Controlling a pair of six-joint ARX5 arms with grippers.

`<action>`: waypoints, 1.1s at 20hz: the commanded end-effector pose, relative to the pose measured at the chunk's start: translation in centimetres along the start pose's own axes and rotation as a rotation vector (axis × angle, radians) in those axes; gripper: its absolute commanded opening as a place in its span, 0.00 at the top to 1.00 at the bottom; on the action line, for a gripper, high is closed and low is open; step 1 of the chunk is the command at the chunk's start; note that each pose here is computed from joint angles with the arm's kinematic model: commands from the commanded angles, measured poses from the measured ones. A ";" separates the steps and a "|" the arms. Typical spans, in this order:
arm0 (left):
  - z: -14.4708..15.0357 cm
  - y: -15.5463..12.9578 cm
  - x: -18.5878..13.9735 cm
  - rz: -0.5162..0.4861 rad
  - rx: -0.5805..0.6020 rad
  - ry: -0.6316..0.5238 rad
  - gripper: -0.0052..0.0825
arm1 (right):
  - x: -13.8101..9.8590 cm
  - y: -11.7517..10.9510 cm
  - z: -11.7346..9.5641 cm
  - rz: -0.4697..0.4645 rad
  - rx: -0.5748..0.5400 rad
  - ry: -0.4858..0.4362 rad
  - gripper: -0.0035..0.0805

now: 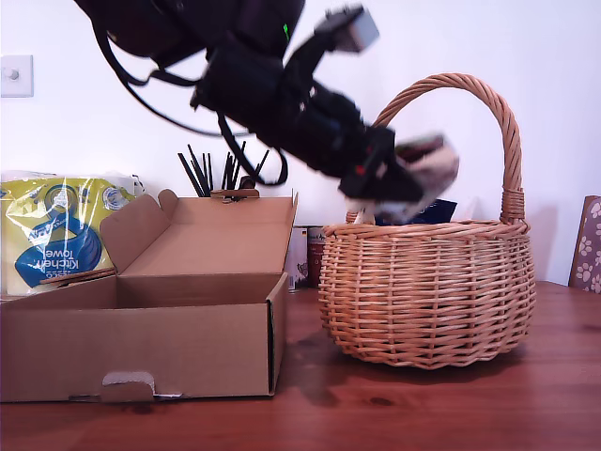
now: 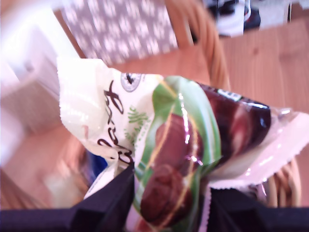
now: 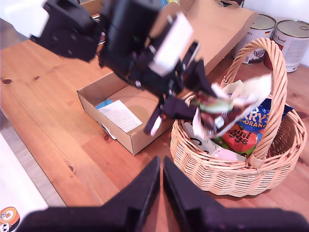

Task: Move the bags of Easter eggs from the cardboard box on the left into the woven basket on the right side.

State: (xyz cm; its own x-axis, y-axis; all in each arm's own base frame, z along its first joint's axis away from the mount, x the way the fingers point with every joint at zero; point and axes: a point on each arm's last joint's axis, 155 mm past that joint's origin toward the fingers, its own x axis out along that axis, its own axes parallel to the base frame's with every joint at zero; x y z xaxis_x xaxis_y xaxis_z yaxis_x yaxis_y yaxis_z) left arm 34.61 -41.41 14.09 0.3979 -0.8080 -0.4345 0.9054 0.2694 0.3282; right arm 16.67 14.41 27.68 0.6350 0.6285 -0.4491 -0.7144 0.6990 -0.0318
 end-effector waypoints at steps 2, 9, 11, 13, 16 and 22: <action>-1.7 -0.1 1.2 -0.011 -0.057 0.067 0.63 | 0.1 0.2 -0.2 0.006 -0.004 -0.003 0.97; -2.3 0.6 0.8 -0.020 -0.136 0.185 0.56 | 0.1 0.2 -0.2 0.008 -0.003 -0.001 0.97; -2.2 1.5 0.7 0.015 -0.131 0.198 0.53 | 0.1 0.5 -0.2 0.027 -0.003 -0.004 0.97; -1.8 1.9 0.7 0.027 -0.129 0.198 0.52 | 0.1 0.6 -0.2 0.033 -0.003 -0.005 0.97; -1.0 2.2 0.5 0.026 -0.156 0.194 0.37 | 0.1 0.6 -0.2 0.033 -0.003 -0.005 0.97; 0.3 1.2 -1.1 -0.049 -0.202 0.290 0.31 | 0.1 0.6 -0.2 0.033 -0.003 -0.005 0.97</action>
State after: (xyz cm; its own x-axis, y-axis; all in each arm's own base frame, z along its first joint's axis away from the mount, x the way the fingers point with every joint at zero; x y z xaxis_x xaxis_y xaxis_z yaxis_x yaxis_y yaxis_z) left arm 35.66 -40.15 15.72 0.3731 -0.6529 -0.6592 0.9172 0.3665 0.1562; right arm 16.35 14.76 27.73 0.6175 0.6475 -0.4465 -0.7304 0.6827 -0.0202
